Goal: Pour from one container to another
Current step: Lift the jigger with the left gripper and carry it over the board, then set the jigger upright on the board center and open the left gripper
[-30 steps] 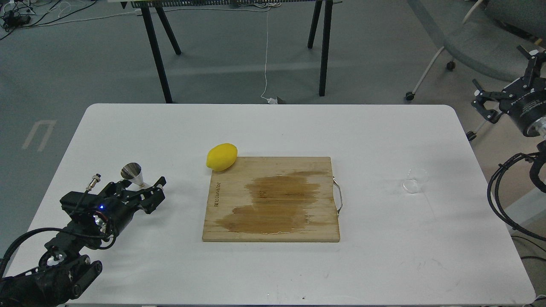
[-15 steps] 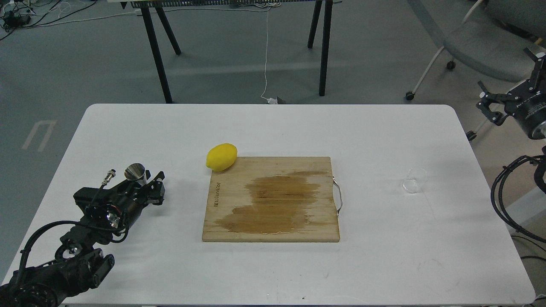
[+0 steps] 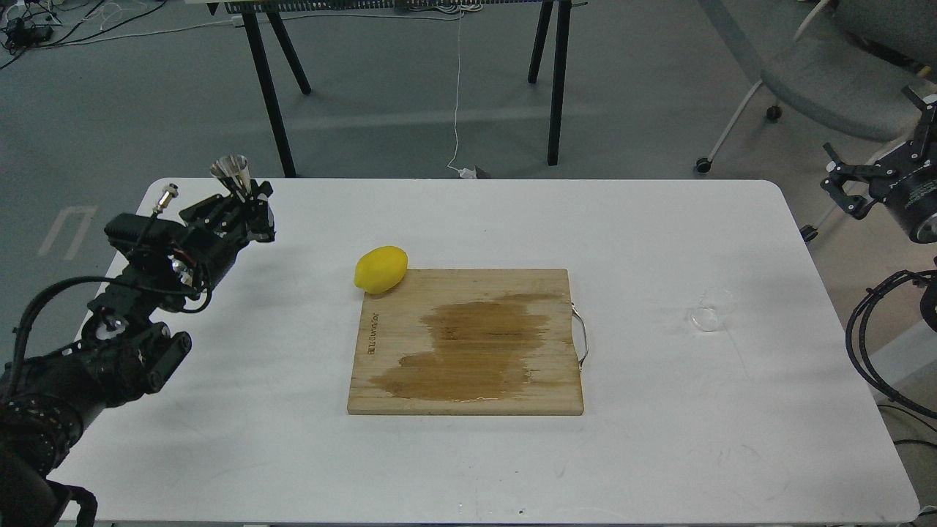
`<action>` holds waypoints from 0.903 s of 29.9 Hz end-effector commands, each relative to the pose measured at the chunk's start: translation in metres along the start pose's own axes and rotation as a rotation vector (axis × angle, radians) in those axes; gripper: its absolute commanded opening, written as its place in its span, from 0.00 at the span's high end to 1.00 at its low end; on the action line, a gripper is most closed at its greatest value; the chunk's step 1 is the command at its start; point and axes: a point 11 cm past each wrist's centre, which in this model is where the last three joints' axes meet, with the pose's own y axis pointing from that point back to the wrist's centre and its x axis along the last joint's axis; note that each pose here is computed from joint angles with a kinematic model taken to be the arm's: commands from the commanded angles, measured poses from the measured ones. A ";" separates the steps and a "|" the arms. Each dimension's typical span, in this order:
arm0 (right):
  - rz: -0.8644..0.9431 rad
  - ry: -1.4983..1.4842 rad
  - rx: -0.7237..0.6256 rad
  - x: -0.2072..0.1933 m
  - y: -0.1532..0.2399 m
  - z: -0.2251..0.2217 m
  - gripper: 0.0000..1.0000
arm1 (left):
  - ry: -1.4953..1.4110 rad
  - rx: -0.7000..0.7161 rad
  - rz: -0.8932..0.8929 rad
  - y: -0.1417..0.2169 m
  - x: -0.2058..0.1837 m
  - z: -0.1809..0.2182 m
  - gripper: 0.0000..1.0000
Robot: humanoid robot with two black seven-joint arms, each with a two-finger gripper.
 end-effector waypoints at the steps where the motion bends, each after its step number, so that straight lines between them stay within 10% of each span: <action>1: 0.023 -0.001 0.004 0.008 0.002 0.000 0.01 | 0.040 -0.196 0.158 -0.047 0.066 0.070 1.00; 8: 0.078 -0.001 -0.002 0.025 0.007 0.006 0.01 | 0.051 -0.645 0.140 -0.050 0.043 0.255 1.00; 17: 0.122 0.006 -0.005 0.040 0.016 0.007 0.01 | -0.159 -0.729 -0.272 0.033 -0.118 0.234 1.00; 27: 0.124 -0.023 -0.026 0.039 0.016 0.025 0.01 | -0.129 -0.741 -0.347 0.065 -0.151 0.236 1.00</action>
